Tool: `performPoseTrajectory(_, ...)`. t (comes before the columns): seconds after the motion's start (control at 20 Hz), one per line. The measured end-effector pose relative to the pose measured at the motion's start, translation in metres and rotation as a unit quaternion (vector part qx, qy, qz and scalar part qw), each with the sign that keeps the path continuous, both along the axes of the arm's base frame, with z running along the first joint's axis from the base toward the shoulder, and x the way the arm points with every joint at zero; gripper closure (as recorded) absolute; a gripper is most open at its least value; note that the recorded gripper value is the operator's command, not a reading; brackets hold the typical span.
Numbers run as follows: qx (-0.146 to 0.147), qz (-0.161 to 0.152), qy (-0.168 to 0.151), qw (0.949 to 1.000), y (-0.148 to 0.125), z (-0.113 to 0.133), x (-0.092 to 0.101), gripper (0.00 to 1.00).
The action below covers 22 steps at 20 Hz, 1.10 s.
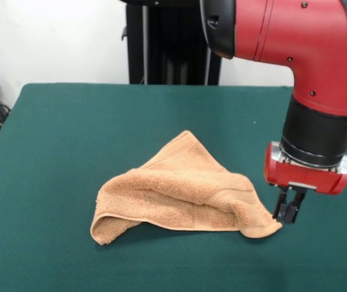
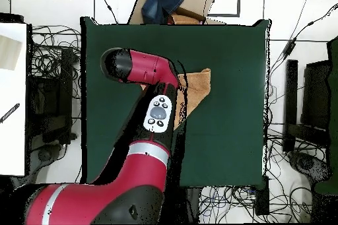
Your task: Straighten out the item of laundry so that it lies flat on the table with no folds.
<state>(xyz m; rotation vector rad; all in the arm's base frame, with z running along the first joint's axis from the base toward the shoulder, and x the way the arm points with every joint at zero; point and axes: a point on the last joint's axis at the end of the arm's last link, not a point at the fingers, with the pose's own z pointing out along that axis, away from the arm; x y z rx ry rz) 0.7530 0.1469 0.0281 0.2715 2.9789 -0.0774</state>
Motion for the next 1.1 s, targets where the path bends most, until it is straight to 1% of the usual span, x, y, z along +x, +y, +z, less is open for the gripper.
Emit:
performPoseTrajectory(0.7, 0.002, -0.002, 0.002, 1.0, -0.0015, -0.0018, -0.0014, 1.0)
performPoseTrajectory(0.95, 0.001, -0.005, -0.007, 1.0, -0.0053, -0.0028, -0.0007, 1.0)
performPoseTrajectory(1.0, -0.001, -0.006, -0.017, 0.9998, -0.0077, -0.0035, -0.0006, 0.0)
performPoseTrajectory(1.1, -0.003, -0.007, -0.022, 0.9997, -0.0088, -0.0041, -0.0005, 0.0)
